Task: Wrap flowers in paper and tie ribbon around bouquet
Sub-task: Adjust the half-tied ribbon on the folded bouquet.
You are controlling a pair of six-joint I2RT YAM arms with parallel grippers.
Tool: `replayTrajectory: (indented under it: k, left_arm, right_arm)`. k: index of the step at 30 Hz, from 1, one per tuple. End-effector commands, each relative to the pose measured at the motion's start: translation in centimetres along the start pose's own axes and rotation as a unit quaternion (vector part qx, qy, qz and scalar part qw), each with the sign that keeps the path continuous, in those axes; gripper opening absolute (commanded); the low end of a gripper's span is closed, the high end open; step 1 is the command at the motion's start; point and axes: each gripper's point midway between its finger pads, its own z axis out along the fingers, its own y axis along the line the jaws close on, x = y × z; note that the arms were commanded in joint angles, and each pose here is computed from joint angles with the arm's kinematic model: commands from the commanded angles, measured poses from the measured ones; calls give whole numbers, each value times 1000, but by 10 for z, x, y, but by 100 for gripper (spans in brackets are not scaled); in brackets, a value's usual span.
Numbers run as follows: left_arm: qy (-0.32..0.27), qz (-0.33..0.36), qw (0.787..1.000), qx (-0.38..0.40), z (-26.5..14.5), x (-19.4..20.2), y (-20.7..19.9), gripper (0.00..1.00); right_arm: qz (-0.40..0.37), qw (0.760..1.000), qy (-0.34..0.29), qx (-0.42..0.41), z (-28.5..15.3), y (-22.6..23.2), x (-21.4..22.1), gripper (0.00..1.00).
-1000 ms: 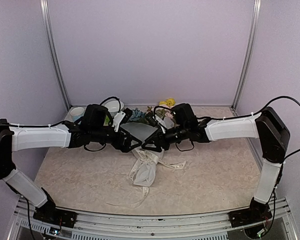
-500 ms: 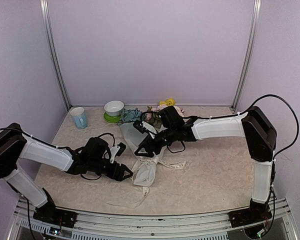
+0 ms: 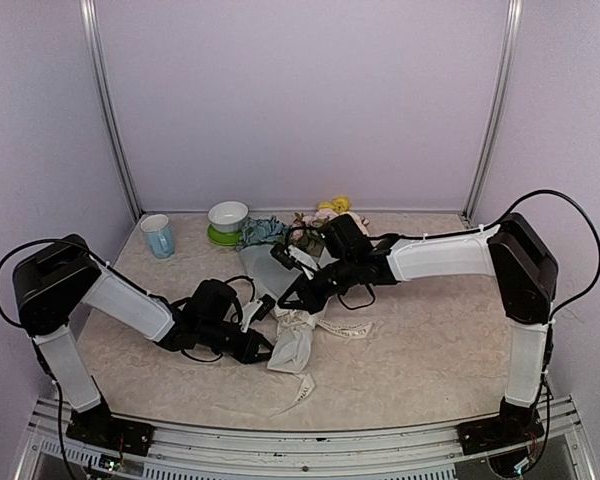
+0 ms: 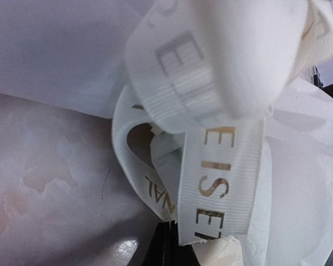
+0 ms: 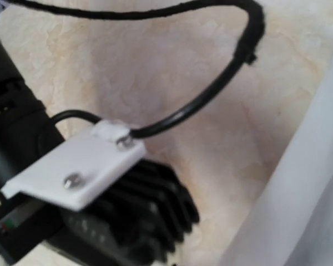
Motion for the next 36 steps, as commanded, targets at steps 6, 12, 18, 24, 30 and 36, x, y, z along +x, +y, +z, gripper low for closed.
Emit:
replayTrajectory:
  k: [6, 12, 18, 24, 30, 36]
  left_arm:
    - [25, -17, 1000, -5, -12, 20, 2, 0]
    - [2, 19, 1000, -10, -19, 8, -5, 0]
    - [-18, 104, 994, -26, -17, -9, -21, 46]
    - [0, 164, 985, -48, 2, -9, -32, 66]
    - [38, 222, 973, -54, 22, 11, -47, 89]
    - [55, 271, 960, -35, 26, 20, -63, 90]
  right_arm:
    - [43, 996, -82, -5, -56, -4, -24, 0]
    - [42, 996, -81, -9, -57, -3, -23, 0]
    - [45, 995, -84, -1, -63, -10, -23, 0]
    - [49, 995, -89, 13, -70, -14, -24, 0]
    - [48, 994, -95, 33, -82, -23, -26, 0]
    - [54, 993, -87, 59, -94, -38, -20, 0]
